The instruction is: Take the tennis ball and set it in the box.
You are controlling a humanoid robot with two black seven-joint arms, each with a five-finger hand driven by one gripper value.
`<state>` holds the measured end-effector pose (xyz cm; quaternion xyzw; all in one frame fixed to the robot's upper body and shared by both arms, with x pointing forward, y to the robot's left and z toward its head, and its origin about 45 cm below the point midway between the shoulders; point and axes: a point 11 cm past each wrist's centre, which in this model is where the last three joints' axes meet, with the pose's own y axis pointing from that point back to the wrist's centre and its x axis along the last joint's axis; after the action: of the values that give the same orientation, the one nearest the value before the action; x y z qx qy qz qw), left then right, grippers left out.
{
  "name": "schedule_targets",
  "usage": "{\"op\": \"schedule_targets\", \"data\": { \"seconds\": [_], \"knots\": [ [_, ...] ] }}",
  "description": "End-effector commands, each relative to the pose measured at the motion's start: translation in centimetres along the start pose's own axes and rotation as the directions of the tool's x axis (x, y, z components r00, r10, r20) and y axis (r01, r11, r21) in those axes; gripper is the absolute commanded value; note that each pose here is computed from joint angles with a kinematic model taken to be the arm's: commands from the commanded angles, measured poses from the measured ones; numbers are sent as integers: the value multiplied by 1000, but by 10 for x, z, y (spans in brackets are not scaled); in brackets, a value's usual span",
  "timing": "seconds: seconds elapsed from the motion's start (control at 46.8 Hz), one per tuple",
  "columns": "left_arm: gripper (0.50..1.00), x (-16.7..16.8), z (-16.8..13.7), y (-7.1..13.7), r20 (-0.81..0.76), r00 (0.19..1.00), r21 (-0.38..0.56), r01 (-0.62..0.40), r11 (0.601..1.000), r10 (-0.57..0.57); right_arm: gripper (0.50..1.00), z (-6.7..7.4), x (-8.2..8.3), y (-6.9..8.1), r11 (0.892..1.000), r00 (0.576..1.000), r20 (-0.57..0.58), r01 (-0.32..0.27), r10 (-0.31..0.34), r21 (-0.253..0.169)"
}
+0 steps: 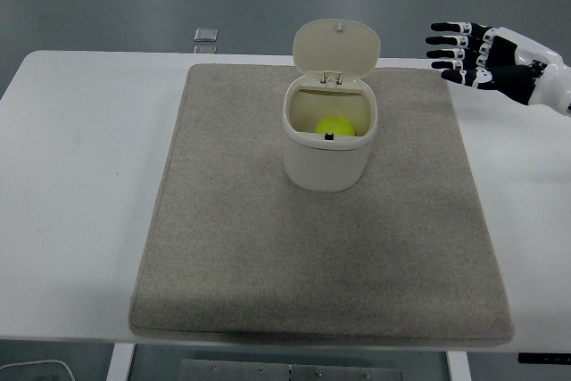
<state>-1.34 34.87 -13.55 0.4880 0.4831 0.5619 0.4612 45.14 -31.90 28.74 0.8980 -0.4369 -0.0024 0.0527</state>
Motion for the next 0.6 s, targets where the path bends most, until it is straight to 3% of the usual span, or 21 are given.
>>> {"op": "schedule_targets", "data": {
  "seconds": [0.0, 0.171, 0.406, 0.577],
  "knots": [
    [992, 0, 0, 0, 0, 1000, 0, -1, 1000, 1, 858, 10, 7, 1, 998, 996, 53, -66, 66, -1],
    [992, 0, 0, 0, 0, 1000, 0, 1, 1000, -1, 858, 34, 8, -4, 987, 974, 161, -152, 160, -59],
    [992, 0, 0, 0, 0, 1000, 0, -1, 1000, 1, 858, 44, 8, -15, 961, 915, 296, -246, 273, -125],
    [992, 0, 0, 0, 0, 1000, 0, -1, 1000, 1, 858, 47, 12, -18, 939, 836, 427, -318, 344, -133]
  ]
}}
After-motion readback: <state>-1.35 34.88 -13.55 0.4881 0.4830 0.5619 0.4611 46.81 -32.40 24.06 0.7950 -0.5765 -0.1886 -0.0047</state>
